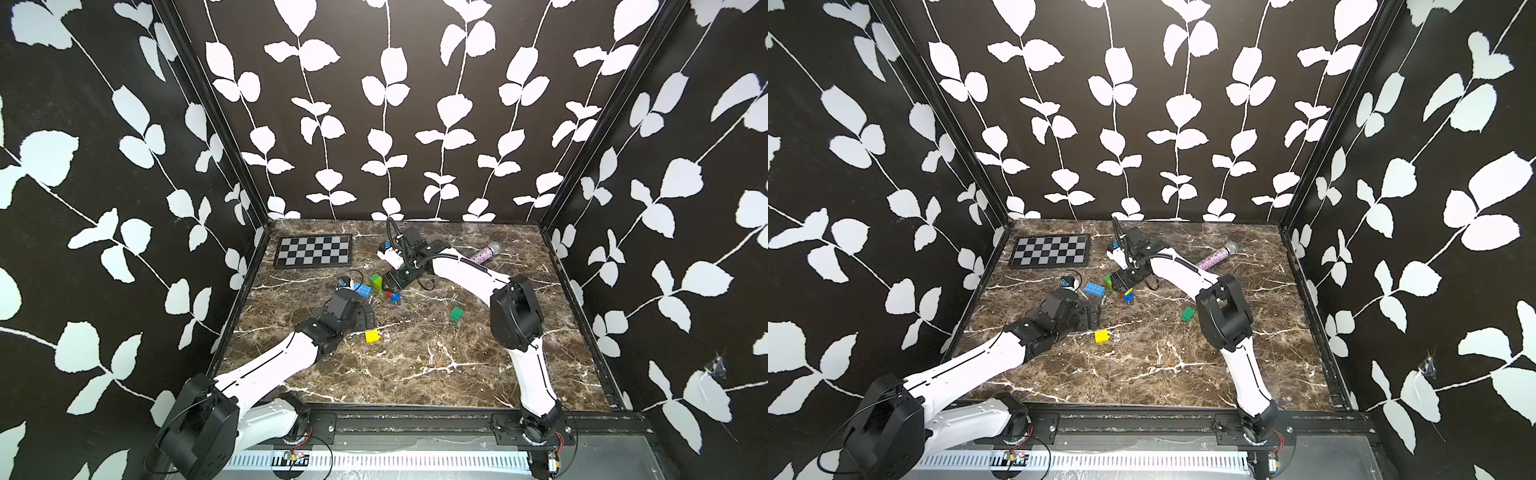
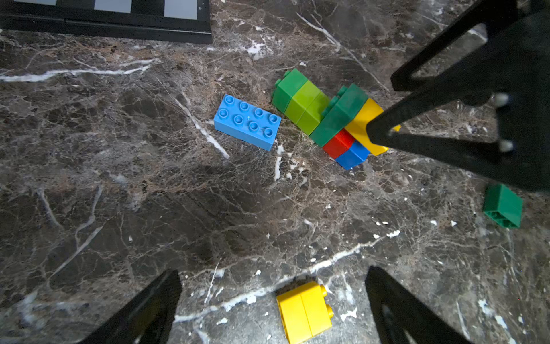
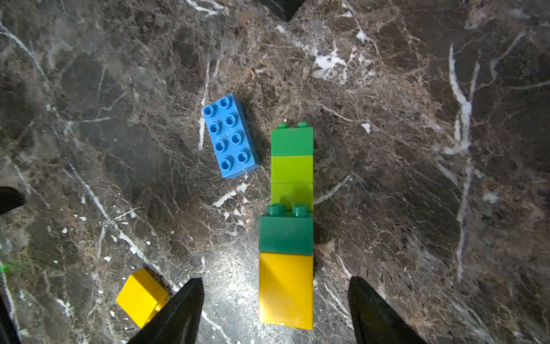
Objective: Assemble the letter h with lego
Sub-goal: Adjust the lego brick at the center of the board.
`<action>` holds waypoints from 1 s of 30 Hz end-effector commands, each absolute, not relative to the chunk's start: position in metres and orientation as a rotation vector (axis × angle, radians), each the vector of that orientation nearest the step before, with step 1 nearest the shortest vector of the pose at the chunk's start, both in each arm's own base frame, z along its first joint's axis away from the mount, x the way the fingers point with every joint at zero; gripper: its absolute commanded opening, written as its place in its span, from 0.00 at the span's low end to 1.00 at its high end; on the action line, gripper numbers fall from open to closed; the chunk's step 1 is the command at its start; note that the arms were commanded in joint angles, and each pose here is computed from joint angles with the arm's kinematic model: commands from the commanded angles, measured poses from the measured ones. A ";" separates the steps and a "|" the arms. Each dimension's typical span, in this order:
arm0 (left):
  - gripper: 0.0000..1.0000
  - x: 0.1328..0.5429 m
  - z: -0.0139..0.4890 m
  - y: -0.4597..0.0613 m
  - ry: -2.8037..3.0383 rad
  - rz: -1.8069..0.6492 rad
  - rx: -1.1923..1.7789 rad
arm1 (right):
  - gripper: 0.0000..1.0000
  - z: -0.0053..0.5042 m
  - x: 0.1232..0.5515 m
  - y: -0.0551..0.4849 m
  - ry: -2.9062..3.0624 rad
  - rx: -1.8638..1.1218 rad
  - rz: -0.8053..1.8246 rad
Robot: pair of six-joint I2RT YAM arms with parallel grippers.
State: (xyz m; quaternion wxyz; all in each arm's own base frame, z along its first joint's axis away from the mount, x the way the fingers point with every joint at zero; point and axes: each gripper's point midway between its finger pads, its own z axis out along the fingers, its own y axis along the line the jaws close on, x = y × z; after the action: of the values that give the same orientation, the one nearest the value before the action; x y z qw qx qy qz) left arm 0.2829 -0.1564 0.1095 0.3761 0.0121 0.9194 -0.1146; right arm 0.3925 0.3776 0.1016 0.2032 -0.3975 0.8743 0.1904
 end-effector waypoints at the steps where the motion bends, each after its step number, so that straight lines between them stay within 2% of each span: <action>1: 0.99 0.285 0.117 -0.153 2.337 -0.292 0.009 | 0.80 0.091 0.395 0.377 2.435 -1.173 0.399; 8: 0.99 0.285 0.117 -0.153 2.338 -0.294 0.004 | 0.80 0.078 0.397 0.392 2.441 -1.155 0.363; 14: 0.99 0.285 0.117 -0.153 2.340 -0.297 0.005 | 0.75 0.069 0.401 0.398 2.466 -1.122 0.369; 26: 0.99 0.286 0.113 -0.154 2.353 -0.297 0.004 | 0.50 0.063 0.403 0.400 2.502 -1.059 0.395; 28: 0.99 0.286 0.113 -0.154 2.353 -0.297 0.004 | 0.48 0.065 0.404 0.400 2.522 -1.008 0.451; 30: 0.99 0.285 0.113 -0.154 2.355 -0.298 0.003 | 0.41 0.069 0.409 0.399 2.549 -0.897 0.574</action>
State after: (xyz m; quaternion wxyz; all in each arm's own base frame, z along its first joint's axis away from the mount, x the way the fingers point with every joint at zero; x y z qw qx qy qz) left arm 0.2836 -0.1550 0.1090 0.3748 0.0066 0.9199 -0.1152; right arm 0.4025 0.3963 0.0576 0.1865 -0.3615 0.9000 0.1565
